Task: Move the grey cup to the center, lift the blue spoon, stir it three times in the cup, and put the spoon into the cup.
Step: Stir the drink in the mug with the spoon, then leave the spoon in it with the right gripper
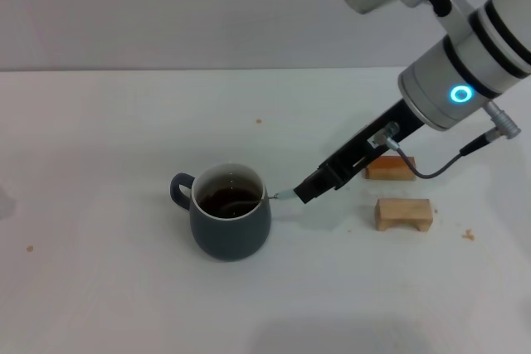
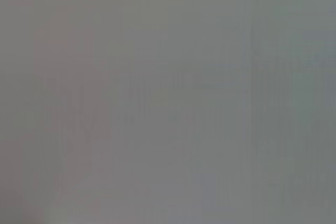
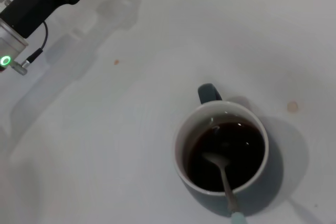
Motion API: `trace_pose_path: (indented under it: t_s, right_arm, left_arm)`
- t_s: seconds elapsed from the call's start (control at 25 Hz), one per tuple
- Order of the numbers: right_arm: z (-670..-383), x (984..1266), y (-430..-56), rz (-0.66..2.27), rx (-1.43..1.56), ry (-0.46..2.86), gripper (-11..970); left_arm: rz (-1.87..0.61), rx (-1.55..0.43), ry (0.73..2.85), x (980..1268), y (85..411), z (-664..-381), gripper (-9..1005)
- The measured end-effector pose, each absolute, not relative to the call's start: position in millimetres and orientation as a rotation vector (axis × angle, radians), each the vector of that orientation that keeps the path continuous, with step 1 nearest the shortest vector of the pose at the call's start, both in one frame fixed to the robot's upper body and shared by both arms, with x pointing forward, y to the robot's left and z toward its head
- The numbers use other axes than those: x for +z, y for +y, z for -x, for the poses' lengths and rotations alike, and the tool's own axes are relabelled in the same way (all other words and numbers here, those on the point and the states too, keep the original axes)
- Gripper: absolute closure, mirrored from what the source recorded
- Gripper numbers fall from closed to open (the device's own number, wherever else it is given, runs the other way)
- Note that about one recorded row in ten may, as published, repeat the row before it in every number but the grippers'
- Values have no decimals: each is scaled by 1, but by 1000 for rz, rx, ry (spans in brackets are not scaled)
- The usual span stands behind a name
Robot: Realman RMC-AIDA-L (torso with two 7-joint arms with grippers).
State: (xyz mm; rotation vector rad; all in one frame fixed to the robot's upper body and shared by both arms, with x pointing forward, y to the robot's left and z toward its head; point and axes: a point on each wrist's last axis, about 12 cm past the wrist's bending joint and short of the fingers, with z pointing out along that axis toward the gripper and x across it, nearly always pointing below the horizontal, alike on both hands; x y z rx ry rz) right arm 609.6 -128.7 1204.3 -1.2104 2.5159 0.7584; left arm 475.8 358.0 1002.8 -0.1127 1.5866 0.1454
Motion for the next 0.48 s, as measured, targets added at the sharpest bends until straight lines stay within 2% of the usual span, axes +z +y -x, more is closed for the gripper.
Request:
trace_pose_path:
  t_s: [0.48]
  right_arm:
    - [-614, 1210, -105, 1250, 755, 2466, 801]
  left_arm:
    - [116, 148, 1584, 1003, 359, -475, 995]
